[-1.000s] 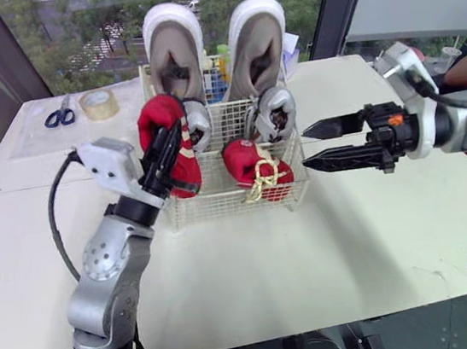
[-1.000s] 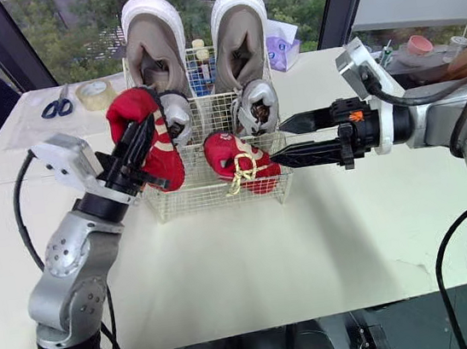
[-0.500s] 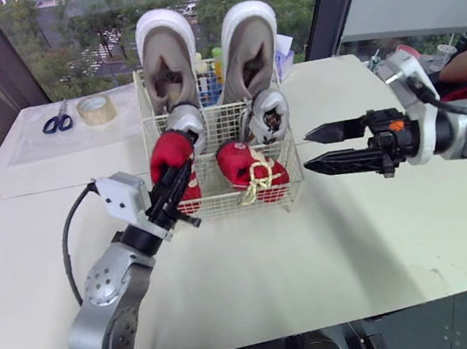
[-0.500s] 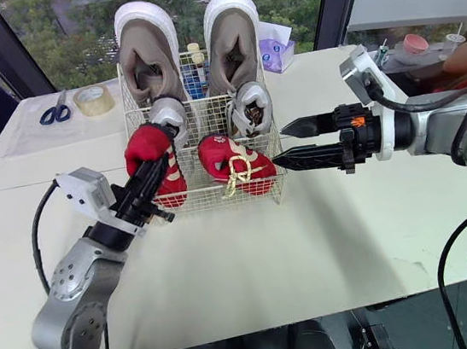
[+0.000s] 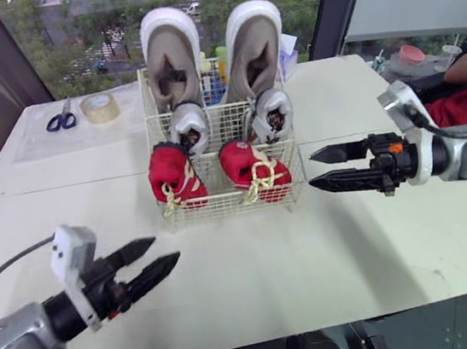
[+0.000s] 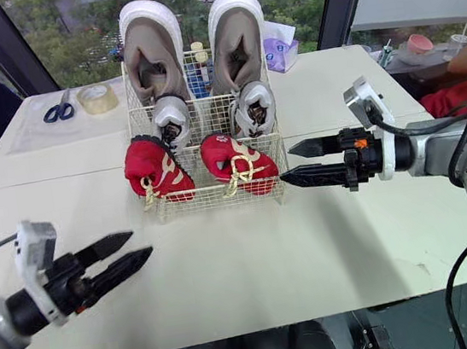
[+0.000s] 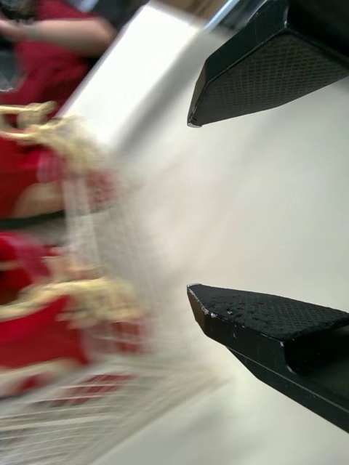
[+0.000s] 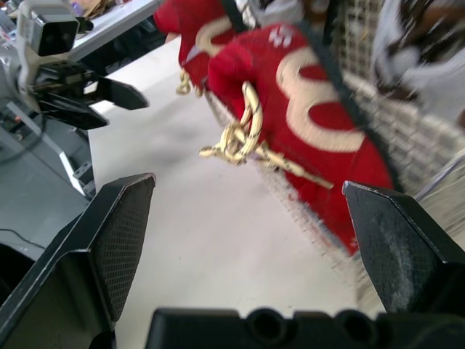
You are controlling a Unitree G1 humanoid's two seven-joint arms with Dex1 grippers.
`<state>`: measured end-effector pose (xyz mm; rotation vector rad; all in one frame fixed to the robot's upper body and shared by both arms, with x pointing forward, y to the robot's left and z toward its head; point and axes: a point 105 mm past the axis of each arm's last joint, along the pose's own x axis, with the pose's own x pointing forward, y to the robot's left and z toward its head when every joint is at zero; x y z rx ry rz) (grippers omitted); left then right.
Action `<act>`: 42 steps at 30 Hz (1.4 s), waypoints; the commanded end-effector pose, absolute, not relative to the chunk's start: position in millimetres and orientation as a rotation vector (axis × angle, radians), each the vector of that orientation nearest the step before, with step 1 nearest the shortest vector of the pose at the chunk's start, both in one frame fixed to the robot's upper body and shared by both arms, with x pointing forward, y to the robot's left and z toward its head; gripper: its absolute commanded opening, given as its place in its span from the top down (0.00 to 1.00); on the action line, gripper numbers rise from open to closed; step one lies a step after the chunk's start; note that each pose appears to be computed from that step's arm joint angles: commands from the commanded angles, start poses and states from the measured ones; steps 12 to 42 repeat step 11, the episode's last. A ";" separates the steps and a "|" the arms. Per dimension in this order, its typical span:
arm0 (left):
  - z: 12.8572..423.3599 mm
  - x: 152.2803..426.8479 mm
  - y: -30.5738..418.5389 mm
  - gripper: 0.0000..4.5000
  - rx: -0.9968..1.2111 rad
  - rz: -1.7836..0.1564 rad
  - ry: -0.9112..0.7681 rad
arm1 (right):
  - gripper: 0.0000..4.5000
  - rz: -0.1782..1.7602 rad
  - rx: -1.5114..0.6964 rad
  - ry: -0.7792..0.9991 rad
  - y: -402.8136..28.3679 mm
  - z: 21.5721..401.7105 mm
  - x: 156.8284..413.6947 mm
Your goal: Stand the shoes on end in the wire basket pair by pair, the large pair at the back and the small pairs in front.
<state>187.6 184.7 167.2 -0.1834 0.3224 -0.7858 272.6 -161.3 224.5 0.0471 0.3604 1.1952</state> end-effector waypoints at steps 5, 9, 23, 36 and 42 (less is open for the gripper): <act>139.9 177.3 201.2 0.21 -0.040 -0.829 0.469 | 0.00 1.131 0.033 0.400 -172.7 202.1 263.1; 135.7 182.8 207.0 0.21 -0.031 -0.826 0.468 | 0.00 1.115 0.028 0.406 -173.3 197.0 261.3; 132.6 189.0 212.0 0.21 -0.036 -0.800 0.466 | 0.00 1.110 0.030 0.405 -173.5 195.9 260.7; 132.6 189.0 212.0 0.21 -0.036 -0.800 0.466 | 0.00 1.110 0.030 0.405 -173.5 195.9 260.7; 132.6 189.0 212.0 0.21 -0.036 -0.800 0.466 | 0.00 1.110 0.030 0.405 -173.5 195.9 260.7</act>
